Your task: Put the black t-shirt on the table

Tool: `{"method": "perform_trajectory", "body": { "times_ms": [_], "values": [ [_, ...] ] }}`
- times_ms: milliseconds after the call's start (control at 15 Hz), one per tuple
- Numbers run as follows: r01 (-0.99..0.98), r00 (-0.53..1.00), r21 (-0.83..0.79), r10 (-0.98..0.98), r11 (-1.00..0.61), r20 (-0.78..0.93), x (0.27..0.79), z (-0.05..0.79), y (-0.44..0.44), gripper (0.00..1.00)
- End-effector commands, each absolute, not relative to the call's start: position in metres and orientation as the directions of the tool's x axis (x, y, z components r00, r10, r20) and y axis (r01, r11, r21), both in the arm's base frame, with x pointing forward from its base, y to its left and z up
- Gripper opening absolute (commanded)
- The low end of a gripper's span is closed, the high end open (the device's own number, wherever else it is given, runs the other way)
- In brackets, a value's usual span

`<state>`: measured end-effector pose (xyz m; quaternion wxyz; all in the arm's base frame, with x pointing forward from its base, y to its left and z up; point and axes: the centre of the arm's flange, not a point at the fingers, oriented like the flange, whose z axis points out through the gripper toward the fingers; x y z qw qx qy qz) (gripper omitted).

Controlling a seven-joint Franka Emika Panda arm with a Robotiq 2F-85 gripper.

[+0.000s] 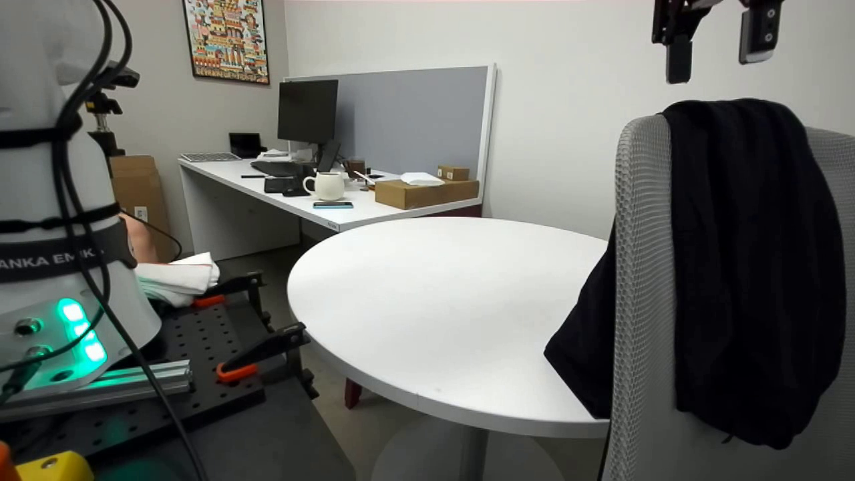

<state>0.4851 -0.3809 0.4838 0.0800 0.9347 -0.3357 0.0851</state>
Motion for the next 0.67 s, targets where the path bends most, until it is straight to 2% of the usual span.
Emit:
{"method": "perform_trajectory", "body": {
  "times_ms": [0, 133, 200, 333, 600],
  "values": [
    [-0.651, 0.748, 0.074, -0.621, -0.756, 0.235, 0.517, 0.474, -0.398, 1.00],
    [-0.649, 0.747, 0.062, -0.619, -0.758, 0.243, 0.529, 0.467, -0.399, 1.00],
    [-0.646, 0.748, 0.055, -0.617, -0.761, 0.244, 0.535, 0.463, -0.399, 0.78],
    [-0.638, 0.753, 0.046, -0.610, -0.769, 0.248, 0.544, 0.459, -0.397, 0.68],
    [-0.627, 0.760, 0.050, -0.596, -0.777, 0.261, 0.554, 0.460, -0.393, 0.37]
  ]
}}
